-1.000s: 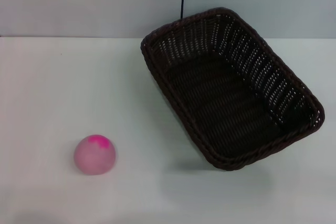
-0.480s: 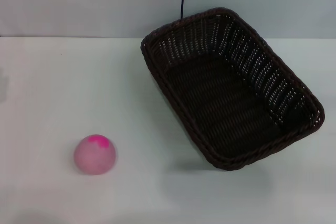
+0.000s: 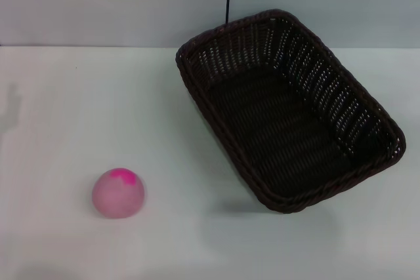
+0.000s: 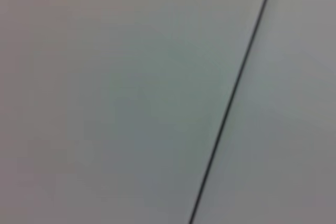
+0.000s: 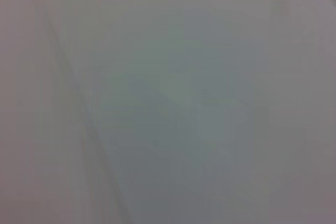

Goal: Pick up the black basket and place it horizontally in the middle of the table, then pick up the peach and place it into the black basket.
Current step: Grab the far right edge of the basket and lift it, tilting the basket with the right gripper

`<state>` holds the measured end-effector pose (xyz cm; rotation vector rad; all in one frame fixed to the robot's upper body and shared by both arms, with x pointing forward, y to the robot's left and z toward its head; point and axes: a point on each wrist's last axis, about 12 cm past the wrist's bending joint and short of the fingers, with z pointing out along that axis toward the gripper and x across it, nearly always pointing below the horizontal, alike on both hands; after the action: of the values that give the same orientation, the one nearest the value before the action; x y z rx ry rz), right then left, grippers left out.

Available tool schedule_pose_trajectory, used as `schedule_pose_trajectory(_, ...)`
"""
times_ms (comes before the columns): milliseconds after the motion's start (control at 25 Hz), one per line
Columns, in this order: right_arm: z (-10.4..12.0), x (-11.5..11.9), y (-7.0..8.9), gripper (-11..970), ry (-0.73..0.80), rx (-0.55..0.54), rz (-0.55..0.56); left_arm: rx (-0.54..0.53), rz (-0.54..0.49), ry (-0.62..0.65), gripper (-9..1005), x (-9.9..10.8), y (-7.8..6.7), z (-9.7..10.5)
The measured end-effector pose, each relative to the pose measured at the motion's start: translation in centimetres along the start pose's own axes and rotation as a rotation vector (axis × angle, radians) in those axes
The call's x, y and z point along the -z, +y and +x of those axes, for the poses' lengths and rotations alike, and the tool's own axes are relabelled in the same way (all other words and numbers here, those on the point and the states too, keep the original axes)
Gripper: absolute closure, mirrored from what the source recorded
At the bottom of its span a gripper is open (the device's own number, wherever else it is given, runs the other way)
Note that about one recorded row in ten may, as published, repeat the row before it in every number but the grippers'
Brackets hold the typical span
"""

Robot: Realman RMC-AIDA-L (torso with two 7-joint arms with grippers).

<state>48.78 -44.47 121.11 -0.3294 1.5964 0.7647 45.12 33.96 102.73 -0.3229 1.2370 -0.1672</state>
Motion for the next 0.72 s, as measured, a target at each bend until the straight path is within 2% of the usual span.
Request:
schedule_pose_trajectory(40,0.0,0.0,0.0,364,0.000,0.000,0.000,0.000,0.000,0.000,191,0.0,0.0,0.0)
schedule_pose_trajectory(160,-1.7,-2.1,0.1,364,0.176,0.001,-0.038,-0.011,0.013,0.006,191,0.0,0.1,0.0)
schedule_pose_trajectory(200,-2.3,-3.7,0.0,364,0.283,-0.017,-0.048,-0.012,0.015,0.007,191,0.0,0.0,0.0)
schedule_pose_trajectory(240,-2.3,-3.7,0.0,364,0.283,-0.017,-0.048,-0.012,0.015,0.007,191,0.0,0.0,0.0)
schedule_pose_trajectory(320,-2.7,-5.2,-0.1,364,0.392,-0.028,-0.060,-0.011,0.014,0.009,191,0.1,0.0,0.0)
schedule_pose_trajectory(400,-2.8,-7.5,0.1,364,0.545,-0.031,-0.085,-0.012,0.010,0.012,191,0.3,0.1,0.0)
schedule_pose_trajectory(440,-2.8,-7.5,0.1,364,0.545,-0.031,-0.085,-0.012,0.010,0.012,191,0.3,0.1,0.0)
schedule_pose_trajectory(480,-2.8,-8.7,0.5,364,0.636,-0.016,-0.101,-0.012,0.015,0.017,190,0.4,0.1,0.1)
schedule_pose_trajectory(520,-2.8,-8.7,0.5,364,0.636,-0.016,-0.101,-0.012,0.015,0.017,190,0.4,0.1,0.1)
schedule_pose_trajectory(600,-2.6,-10.4,1.0,364,0.749,0.017,-0.122,-0.016,0.031,0.026,190,0.4,0.0,0.1)
schedule_pose_trajectory(720,-2.3,-11.2,1.2,363,0.799,0.033,-0.131,-0.020,0.042,0.033,190,0.5,-0.1,0.2)
